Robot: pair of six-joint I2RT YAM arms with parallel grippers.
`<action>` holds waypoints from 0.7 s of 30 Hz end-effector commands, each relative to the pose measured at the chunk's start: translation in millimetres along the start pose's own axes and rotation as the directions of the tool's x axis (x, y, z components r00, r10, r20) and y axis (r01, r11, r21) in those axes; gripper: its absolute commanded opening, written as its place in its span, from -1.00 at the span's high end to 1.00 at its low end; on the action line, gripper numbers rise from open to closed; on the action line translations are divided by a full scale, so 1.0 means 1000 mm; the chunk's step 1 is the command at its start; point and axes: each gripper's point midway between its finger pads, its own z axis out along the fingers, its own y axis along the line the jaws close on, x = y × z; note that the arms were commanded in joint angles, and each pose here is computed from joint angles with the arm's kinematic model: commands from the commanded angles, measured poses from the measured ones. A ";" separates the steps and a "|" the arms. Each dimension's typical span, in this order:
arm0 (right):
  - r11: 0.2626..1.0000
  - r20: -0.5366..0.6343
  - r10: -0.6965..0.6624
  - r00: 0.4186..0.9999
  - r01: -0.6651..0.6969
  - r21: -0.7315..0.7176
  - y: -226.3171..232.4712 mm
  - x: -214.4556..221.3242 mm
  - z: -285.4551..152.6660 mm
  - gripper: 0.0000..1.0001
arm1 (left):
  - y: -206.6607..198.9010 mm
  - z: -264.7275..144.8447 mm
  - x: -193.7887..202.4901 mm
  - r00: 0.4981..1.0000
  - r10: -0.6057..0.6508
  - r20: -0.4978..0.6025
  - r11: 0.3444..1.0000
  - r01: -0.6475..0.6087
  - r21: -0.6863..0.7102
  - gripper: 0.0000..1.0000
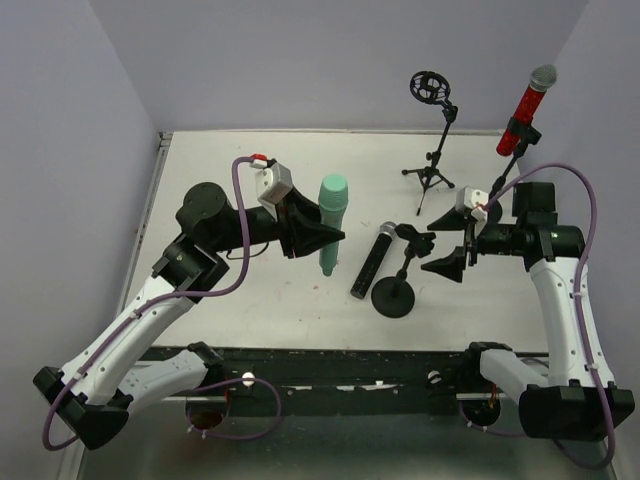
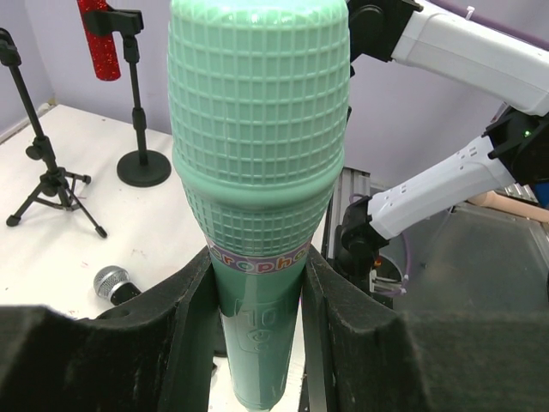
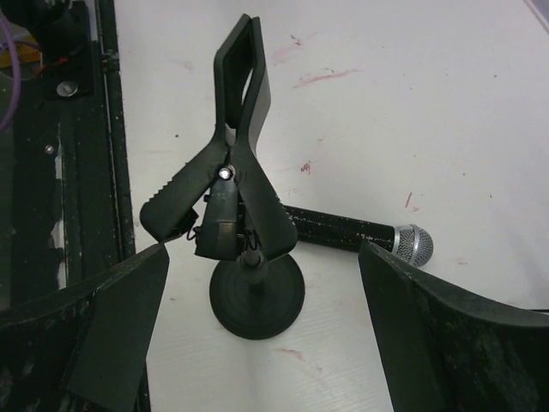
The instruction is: Attach the microphones to the stand
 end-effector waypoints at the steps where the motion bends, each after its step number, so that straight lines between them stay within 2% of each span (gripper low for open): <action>1: 0.999 0.075 -0.005 0.997 0.008 -0.035 0.009 -0.024 -0.002 -1.00 | -0.008 -0.001 -0.012 0.999 0.027 0.035 0.999 -0.029 0.036 1.00; 6: 0.998 0.120 0.030 0.992 -0.024 -0.051 0.010 -0.032 -0.001 -1.00 | -0.008 0.002 -0.014 0.999 0.022 0.044 0.999 -0.024 0.046 1.00; 21: 0.994 0.153 0.086 0.984 -0.076 -0.076 0.016 -0.035 0.001 -0.92 | -0.004 0.008 -0.010 0.999 0.003 0.037 0.998 -0.005 0.061 1.00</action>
